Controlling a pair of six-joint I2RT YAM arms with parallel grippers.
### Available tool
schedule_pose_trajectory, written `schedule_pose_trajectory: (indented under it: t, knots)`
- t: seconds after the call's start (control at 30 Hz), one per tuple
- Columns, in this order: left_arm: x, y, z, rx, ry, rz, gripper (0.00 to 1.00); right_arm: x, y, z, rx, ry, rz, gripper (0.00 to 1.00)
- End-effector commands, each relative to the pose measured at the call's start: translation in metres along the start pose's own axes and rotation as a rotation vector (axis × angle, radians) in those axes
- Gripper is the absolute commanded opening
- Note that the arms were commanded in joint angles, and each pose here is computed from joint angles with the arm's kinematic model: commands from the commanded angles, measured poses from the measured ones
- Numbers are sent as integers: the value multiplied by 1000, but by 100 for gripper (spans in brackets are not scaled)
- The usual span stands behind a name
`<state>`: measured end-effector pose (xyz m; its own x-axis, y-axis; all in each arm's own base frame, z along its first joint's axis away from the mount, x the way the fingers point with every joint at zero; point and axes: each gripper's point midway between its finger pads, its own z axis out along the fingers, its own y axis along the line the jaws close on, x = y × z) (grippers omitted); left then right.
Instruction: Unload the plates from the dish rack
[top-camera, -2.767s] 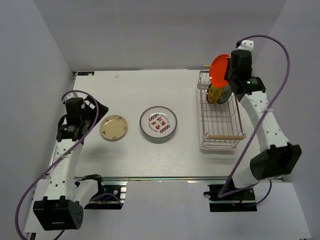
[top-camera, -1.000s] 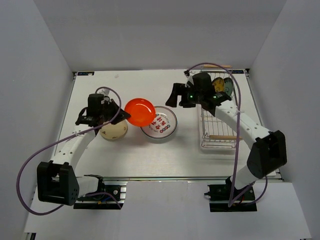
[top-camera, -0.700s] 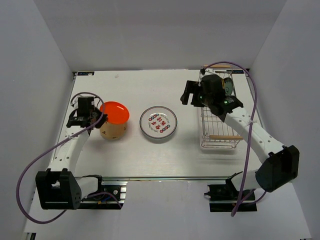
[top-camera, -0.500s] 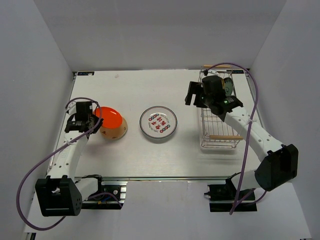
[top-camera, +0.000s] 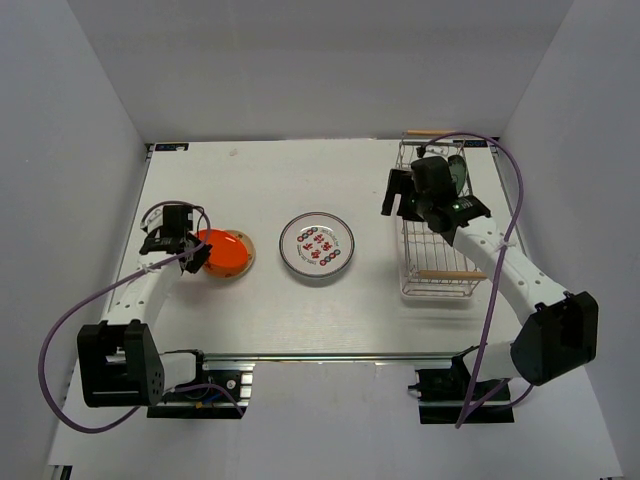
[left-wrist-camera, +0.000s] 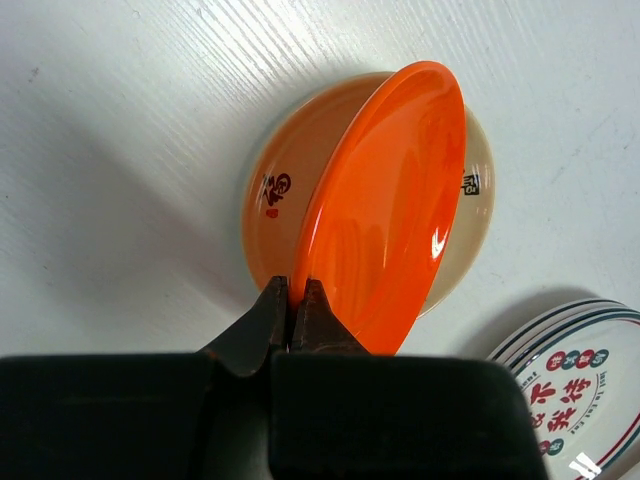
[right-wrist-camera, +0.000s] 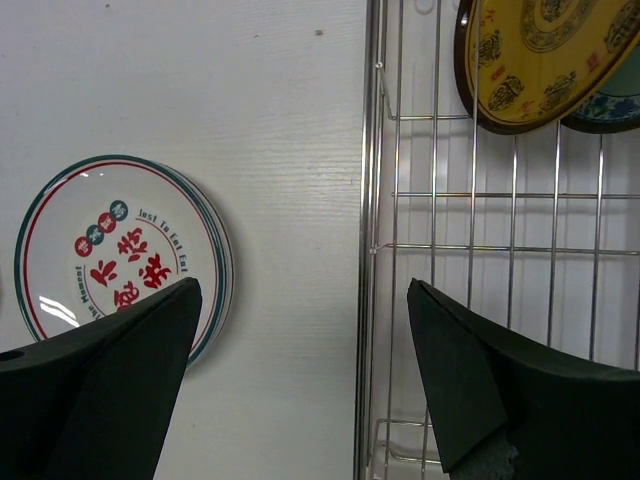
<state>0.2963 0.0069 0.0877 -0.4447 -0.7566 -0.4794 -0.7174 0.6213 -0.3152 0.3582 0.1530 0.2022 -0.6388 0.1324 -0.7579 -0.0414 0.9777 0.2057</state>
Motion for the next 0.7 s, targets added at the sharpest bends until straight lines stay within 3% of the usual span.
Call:
schedule_pose_trajectory:
  t: [0.0,0.1,0.17,0.5,0.6,0.67]
  knots:
    - [-13,-10,-2,36,-50,-12,0,-16,-10,-10,31,-67,8,89]
    - [-13,-8,-1,28,-50,-14,4,-17,-17,-9,53,-66,5,89]
    - [-11,-9,0,30,-43,-18,12,-21,-21,-11,68,-73,2,89]
    - [4,-2,16,-28,36,9,18,-41,-35,-23,94,-122,20,89]
    - [4,-2,16,-43,51,16,28,-42,-37,-26,95,-126,25,89]
    - [3,-1,15,-47,48,18,40,-45,-42,-28,106,-134,31,89]
